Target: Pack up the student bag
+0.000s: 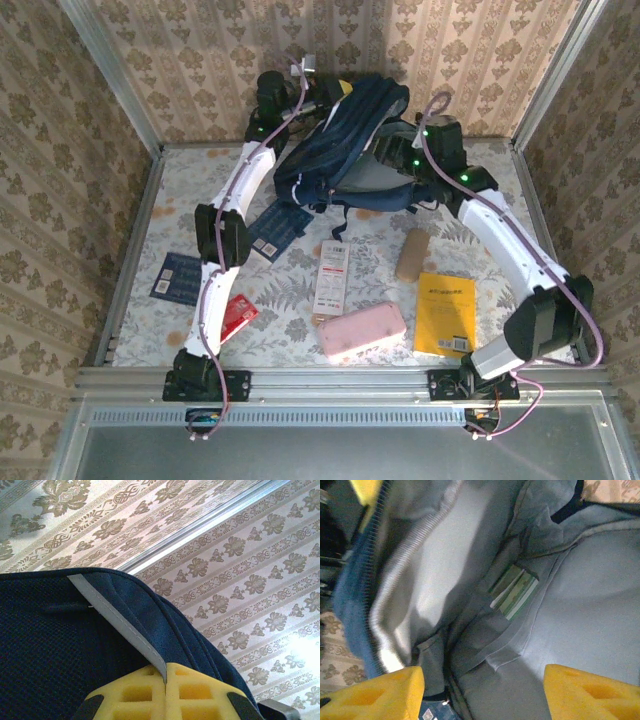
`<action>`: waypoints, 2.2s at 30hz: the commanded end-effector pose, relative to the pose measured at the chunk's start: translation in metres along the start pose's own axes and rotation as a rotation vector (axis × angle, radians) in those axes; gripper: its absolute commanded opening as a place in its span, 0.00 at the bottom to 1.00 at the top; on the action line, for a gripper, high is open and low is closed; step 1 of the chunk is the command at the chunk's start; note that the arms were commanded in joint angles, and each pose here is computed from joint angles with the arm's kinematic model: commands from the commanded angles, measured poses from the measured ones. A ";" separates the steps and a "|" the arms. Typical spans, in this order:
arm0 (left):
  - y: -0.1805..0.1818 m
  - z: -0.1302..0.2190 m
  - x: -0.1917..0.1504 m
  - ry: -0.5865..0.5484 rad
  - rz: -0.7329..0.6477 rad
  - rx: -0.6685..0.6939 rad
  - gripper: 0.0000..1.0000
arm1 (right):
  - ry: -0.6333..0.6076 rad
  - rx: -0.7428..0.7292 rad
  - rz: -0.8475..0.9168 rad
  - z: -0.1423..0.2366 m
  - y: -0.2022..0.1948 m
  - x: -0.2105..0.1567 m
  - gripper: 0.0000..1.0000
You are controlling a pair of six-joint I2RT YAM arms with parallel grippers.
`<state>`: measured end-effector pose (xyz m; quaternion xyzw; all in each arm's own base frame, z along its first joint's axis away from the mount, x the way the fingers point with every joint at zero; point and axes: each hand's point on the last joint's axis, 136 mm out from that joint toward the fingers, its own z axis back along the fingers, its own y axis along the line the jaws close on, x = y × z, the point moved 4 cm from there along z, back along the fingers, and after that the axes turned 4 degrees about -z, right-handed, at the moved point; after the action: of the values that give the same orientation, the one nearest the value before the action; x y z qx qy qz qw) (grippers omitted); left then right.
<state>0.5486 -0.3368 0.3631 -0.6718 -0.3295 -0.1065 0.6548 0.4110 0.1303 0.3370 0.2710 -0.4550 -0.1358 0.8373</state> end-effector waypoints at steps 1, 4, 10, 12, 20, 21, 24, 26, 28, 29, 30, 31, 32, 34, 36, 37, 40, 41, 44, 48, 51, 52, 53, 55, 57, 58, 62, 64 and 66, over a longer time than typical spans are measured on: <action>-0.036 0.003 0.017 -0.072 -0.122 -0.095 0.00 | -0.008 -0.075 -0.061 0.005 -0.032 -0.004 0.57; -0.036 0.000 0.013 -0.060 -0.116 -0.098 0.00 | -0.006 -0.056 -0.174 -0.005 -0.050 -0.001 0.43; -0.045 -0.002 0.006 -0.036 -0.132 -0.087 0.00 | -0.024 -0.011 -0.186 -0.003 -0.050 0.012 0.16; -0.044 -0.004 0.003 -0.025 -0.141 -0.076 0.00 | -0.068 -0.055 -0.150 0.012 -0.052 0.012 0.15; -0.019 -0.010 -0.004 -0.027 -0.107 -0.064 0.00 | -0.025 -0.276 -0.099 0.083 -0.075 -0.031 0.37; -0.016 -0.010 -0.005 -0.027 -0.100 -0.067 0.00 | 0.005 -0.305 -0.099 0.088 -0.080 -0.040 0.40; -0.012 -0.010 -0.004 -0.034 -0.088 -0.071 0.00 | 0.120 -0.391 -0.102 0.097 -0.098 -0.072 0.52; -0.011 -0.009 -0.004 -0.036 -0.087 -0.077 0.00 | 0.192 -0.420 -0.107 0.095 -0.106 -0.093 0.58; -0.012 -0.008 -0.003 -0.035 -0.089 -0.080 0.00 | 0.288 -0.430 -0.103 0.083 -0.113 -0.120 0.63; -0.013 -0.008 -0.003 -0.034 -0.094 -0.082 0.00 | 0.327 -0.438 -0.098 0.075 -0.115 -0.131 0.63; -0.014 -0.008 -0.003 -0.030 -0.096 -0.084 0.00 | 0.358 -0.432 -0.089 0.066 -0.115 -0.140 0.63; -0.014 -0.008 -0.004 -0.027 -0.098 -0.085 0.00 | 0.393 -0.437 -0.084 0.057 -0.117 -0.151 0.63; -0.015 -0.008 -0.004 -0.027 -0.101 -0.087 0.00 | 0.413 -0.447 -0.082 0.050 -0.118 -0.157 0.63; -0.014 -0.007 -0.004 -0.025 -0.097 -0.091 0.00 | 0.437 -0.476 -0.070 0.034 -0.124 -0.169 0.66; -0.013 -0.006 -0.003 -0.023 -0.094 -0.098 0.00 | 0.451 -0.519 -0.083 0.023 -0.134 -0.177 0.72; -0.014 -0.006 -0.004 -0.022 -0.091 -0.103 0.00 | 0.456 -0.543 -0.090 0.018 -0.139 -0.181 0.77; -0.014 -0.006 -0.005 -0.017 -0.082 -0.117 0.00 | 0.463 -0.590 -0.115 0.008 -0.151 -0.191 0.84; -0.014 -0.006 -0.005 -0.016 -0.079 -0.122 0.00 | 0.459 -0.608 -0.120 0.005 -0.155 -0.193 0.88; -0.016 -0.006 -0.006 -0.014 -0.071 -0.133 0.00 | 0.443 -0.642 -0.124 -0.002 -0.164 -0.198 0.91; -0.017 -0.004 -0.004 -0.022 -0.062 -0.139 0.00 | 0.436 -0.686 -0.112 -0.009 -0.175 -0.204 0.92; -0.016 -0.002 -0.003 -0.027 -0.055 -0.144 0.00 | 0.427 -0.717 -0.094 -0.016 -0.185 -0.207 0.92; -0.016 -0.002 -0.003 -0.028 -0.054 -0.145 0.00 | 0.429 -0.710 -0.093 -0.020 -0.186 -0.209 0.91; -0.015 -0.001 -0.002 -0.029 -0.052 -0.144 0.00 | 0.436 -0.708 -0.096 -0.023 -0.188 -0.212 0.90; -0.015 0.000 -0.002 -0.032 -0.051 -0.141 0.00 | 0.443 -0.706 -0.097 -0.027 -0.190 -0.215 0.87; -0.015 -0.001 -0.002 -0.032 -0.052 -0.139 0.00 | 0.440 -0.691 -0.095 -0.029 -0.190 -0.216 0.79; -0.016 0.000 -0.002 -0.031 -0.054 -0.137 0.00 | 0.432 -0.688 -0.095 -0.029 -0.189 -0.215 0.74; -0.020 -0.002 -0.003 -0.025 -0.067 -0.126 0.00 | 0.384 -0.661 -0.088 -0.023 -0.184 -0.206 0.55; -0.023 -0.002 -0.004 -0.021 -0.072 -0.123 0.00 | 0.361 -0.652 -0.087 -0.018 -0.180 -0.200 0.51; -0.026 -0.002 -0.004 -0.016 -0.078 -0.123 0.00 | 0.336 -0.638 -0.093 -0.010 -0.175 -0.192 0.50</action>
<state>0.5425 -0.3582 0.3288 -0.6965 -0.2822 -0.0995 0.6522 0.3155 0.0878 0.0769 0.0299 -0.1928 -0.2544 0.9472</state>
